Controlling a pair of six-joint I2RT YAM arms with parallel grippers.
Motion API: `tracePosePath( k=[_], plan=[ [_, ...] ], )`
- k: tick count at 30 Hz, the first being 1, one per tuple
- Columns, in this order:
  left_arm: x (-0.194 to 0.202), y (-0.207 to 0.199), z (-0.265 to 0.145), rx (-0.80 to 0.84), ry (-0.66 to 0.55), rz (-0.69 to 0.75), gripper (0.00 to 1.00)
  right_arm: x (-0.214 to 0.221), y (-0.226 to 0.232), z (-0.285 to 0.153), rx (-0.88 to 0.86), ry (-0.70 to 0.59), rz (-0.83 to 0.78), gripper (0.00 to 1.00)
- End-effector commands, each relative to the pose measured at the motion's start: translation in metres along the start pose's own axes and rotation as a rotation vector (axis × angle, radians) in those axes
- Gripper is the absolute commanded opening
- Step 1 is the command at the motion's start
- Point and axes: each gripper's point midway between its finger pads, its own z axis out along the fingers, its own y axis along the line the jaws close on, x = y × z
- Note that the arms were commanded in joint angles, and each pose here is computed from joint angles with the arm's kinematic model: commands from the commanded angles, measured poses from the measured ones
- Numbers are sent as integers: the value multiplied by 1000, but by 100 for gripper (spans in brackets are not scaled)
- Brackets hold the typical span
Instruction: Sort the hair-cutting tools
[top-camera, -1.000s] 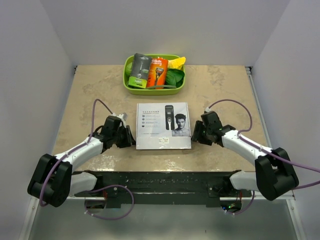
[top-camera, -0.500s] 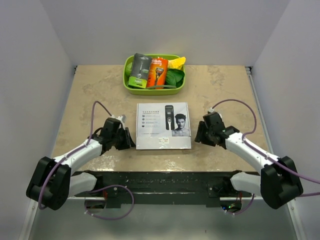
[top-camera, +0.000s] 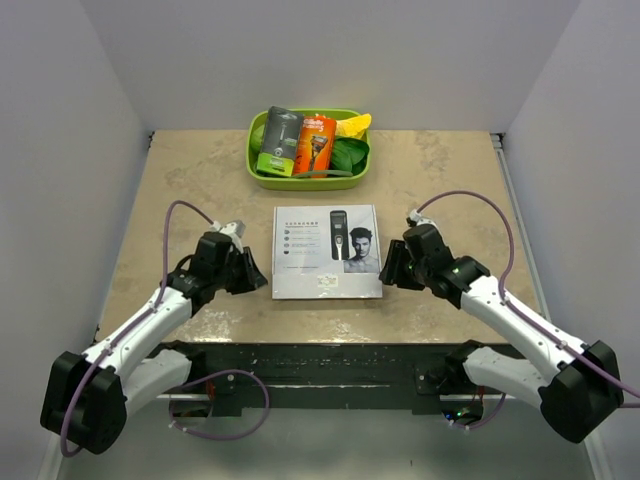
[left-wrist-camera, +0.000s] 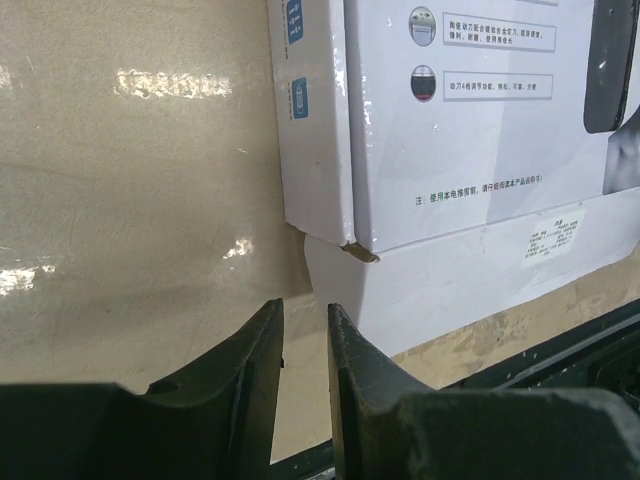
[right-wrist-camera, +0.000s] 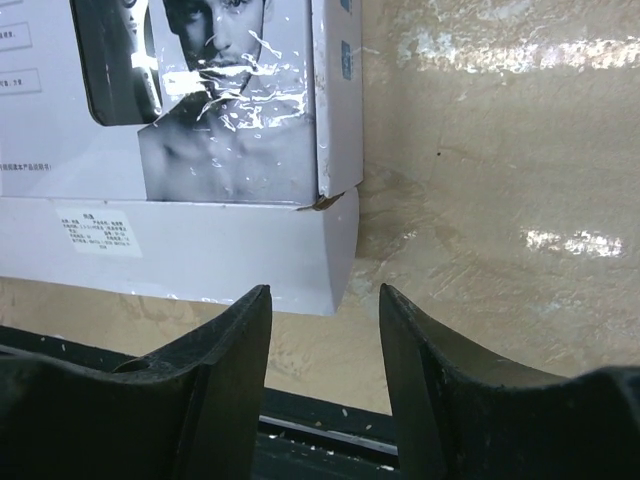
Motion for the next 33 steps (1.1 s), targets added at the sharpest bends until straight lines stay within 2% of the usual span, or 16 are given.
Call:
tracePosePath(
  k=[1,11,18,25,33],
  plan=[
    [-8,-14,-5,44,-8,21,29,8,6,5,-24,26,20,50],
    [-6,-22,4,93,16,7,28,19,9,33,-21,54,26,50],
    [-8,-26,-3,105,6,12,27,37,-12,57,66,86,26,50],
    [-4,-25,-2,112,12,6,28,36,-14,59,73,76,34,50],
    [7,-15,24,101,28,0,27,27,-11,54,79,57,32,51]
  ],
)
